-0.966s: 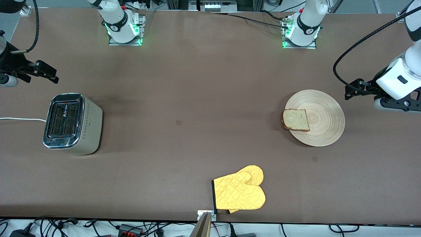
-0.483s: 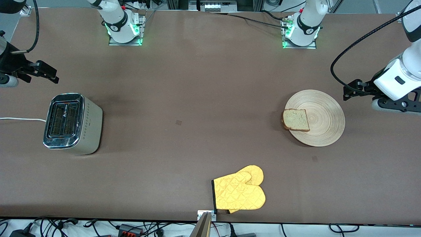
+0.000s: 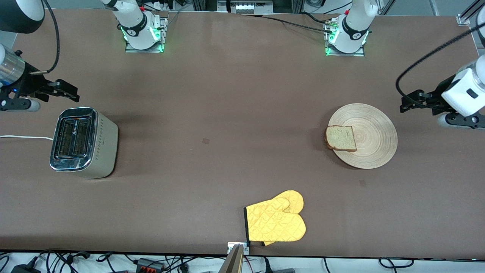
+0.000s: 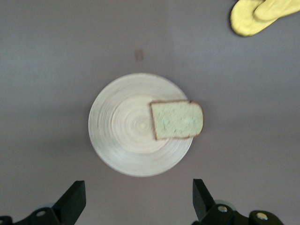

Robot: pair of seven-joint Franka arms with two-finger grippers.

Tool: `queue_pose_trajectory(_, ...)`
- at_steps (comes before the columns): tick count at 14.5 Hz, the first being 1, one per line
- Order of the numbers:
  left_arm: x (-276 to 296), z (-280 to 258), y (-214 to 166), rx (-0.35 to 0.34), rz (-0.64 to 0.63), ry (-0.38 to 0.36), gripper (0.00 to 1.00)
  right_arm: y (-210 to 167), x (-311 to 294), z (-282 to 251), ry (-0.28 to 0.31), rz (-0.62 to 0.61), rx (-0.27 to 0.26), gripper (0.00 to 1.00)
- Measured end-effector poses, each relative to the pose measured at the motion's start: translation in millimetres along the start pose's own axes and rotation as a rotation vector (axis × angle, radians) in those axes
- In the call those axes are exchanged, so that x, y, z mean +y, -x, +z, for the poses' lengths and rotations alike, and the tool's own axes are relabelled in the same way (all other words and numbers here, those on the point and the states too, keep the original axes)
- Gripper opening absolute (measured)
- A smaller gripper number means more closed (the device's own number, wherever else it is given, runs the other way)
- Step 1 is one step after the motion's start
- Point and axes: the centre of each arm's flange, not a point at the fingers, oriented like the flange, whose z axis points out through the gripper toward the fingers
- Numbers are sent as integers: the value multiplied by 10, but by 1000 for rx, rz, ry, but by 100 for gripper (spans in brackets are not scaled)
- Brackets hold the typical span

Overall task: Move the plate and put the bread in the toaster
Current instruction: 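Move the left gripper toward the wooden plate while the right gripper rises, then push the wooden plate with the left gripper toward the table middle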

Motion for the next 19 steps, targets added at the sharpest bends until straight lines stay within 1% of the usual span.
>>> queue_pose_trajectory(2,-233,217,-13,-90,-37,14,100,-49,-206,95,-4,-34,-15,100)
queue_pose_trajectory(4,-378,524,-53,-200,-60,29,100,-115,-425,210,-33,-58,-23,100)
queue_pose_trajectory(5,-504,692,-99,-238,-65,41,100,-143,-478,251,-48,-61,-23,100)
queue_pose_trajectory(6,-685,867,-147,-266,-48,76,100,-160,-496,281,-55,-61,-26,100)
queue_pose_trajectory(8,-1131,1229,-205,-293,-14,229,100,-169,-509,297,-61,-61,-28,100)
queue_pose_trajectory(9,-1412,1417,-203,-297,-25,312,100,-167,-524,294,-62,-64,-27,100)
queue_pose_trajectory(11,-1994,1797,-140,-283,-52,467,100,-167,-548,289,-62,-68,-26,100)
queue_pose_trajectory(12,-2283,2002,-97,-265,-59,521,100,-167,-552,288,-62,-68,-25,100)
queue_pose_trajectory(13,-2525,2191,-77,-231,-58,551,100,-168,-552,287,-62,-68,-24,100)
queue_pose_trajectory(14,-2710,2359,-86,-182,-48,581,100,-169,-552,286,-62,-68,-23,100)
queue_pose_trajectory(15,-2831,2524,-106,-132,-30,624,100,-169,-551,286,-62,-68,-23,100)
queue_pose_trajectory(16,-2909,2718,-119,-100,-9,673,100,-170,-550,285,-62,-68,-22,100)
queue_pose_trajectory(19,-3033,3417,-133,-50,5,822,100,-178,-550,280,-62,-68,-16,100)
